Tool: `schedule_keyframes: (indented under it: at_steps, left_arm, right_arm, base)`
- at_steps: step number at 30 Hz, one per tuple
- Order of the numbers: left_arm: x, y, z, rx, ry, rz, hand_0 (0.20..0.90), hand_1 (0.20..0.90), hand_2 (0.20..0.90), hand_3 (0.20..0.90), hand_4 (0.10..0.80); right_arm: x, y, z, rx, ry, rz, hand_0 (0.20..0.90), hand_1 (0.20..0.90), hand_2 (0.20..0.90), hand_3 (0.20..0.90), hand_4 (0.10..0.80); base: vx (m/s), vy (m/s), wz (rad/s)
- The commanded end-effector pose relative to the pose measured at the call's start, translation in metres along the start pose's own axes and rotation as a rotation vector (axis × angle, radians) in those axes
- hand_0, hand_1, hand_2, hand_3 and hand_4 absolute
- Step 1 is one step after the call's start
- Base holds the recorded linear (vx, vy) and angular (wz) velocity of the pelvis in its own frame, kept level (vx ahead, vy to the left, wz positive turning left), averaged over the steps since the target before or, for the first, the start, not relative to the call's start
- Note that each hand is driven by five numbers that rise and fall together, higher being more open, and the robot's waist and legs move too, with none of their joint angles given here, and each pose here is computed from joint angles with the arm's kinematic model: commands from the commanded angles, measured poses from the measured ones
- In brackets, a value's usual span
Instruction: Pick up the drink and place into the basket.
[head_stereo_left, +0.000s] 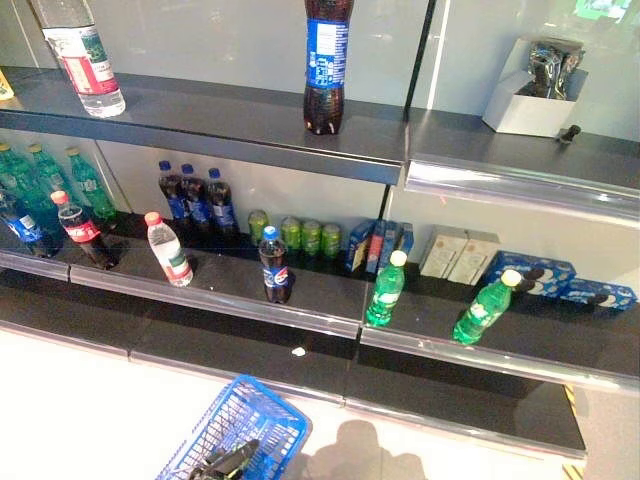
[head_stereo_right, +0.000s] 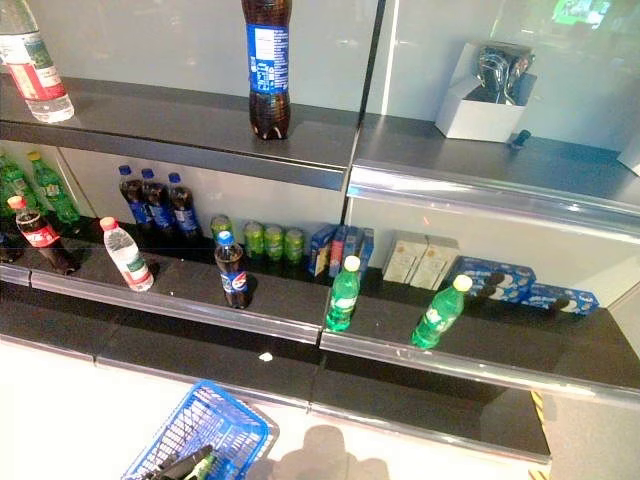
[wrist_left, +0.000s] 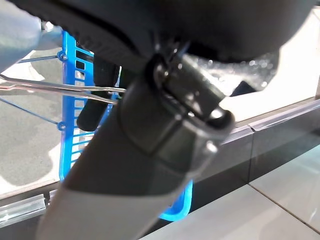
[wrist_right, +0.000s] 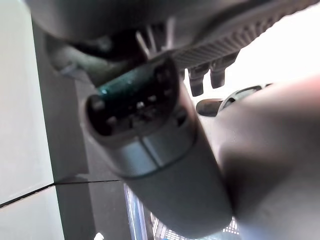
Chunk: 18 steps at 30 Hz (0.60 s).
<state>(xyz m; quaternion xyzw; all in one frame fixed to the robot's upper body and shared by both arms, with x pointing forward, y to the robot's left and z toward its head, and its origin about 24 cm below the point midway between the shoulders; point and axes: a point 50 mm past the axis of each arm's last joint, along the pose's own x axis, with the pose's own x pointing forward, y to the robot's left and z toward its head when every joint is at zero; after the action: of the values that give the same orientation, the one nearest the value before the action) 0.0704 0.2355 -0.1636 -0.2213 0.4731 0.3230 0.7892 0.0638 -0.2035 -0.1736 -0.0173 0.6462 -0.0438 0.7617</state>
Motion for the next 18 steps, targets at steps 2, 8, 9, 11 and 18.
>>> schedule_keyframes:
  at_steps: [2, 8, 9, 11, 18]
  left_arm:
    - [0.0007, -0.0156, -0.0043, 0.043, 0.013, -0.040, 0.300, 0.300, 0.300, 0.200, 0.100]
    - [0.0006, -0.0164, -0.0019, 0.027, -0.011, -0.058, 0.300, 0.300, 0.300, 0.200, 0.100]
    - [0.0005, -0.0163, -0.0018, 0.026, -0.012, -0.059, 0.300, 0.300, 0.300, 0.200, 0.100]
    - [0.0004, -0.0162, -0.0029, 0.034, -0.009, -0.059, 0.300, 0.300, 0.300, 0.200, 0.100]
    - [0.0002, -0.0163, -0.0043, 0.041, -0.002, -0.062, 0.300, 0.300, 0.300, 0.200, 0.100]
  right_arm:
    - [0.0001, -0.0062, -0.0085, -0.088, 0.096, -0.027, 0.900, 0.900, 0.900, 0.900, 0.800]
    - [-0.0001, -0.0076, -0.0108, -0.059, 0.109, -0.033, 0.900, 0.900, 0.900, 0.900, 0.800]
    - [-0.0002, -0.0078, -0.0113, -0.054, 0.111, -0.032, 0.900, 0.900, 0.900, 0.900, 0.800]
    - [-0.0002, -0.0080, -0.0119, -0.045, 0.113, -0.030, 0.900, 0.900, 0.900, 0.900, 0.800]
    - [-0.0003, -0.0088, -0.0134, -0.038, 0.115, -0.036, 0.900, 0.900, 0.900, 0.900, 0.800]
  base:
    - [0.000, 0.000, 0.00]
    - [0.000, 0.000, 0.00]
    - [0.000, 0.000, 0.00]
    - [0.000, 0.000, 0.00]
    - [0.000, 0.000, 0.00]
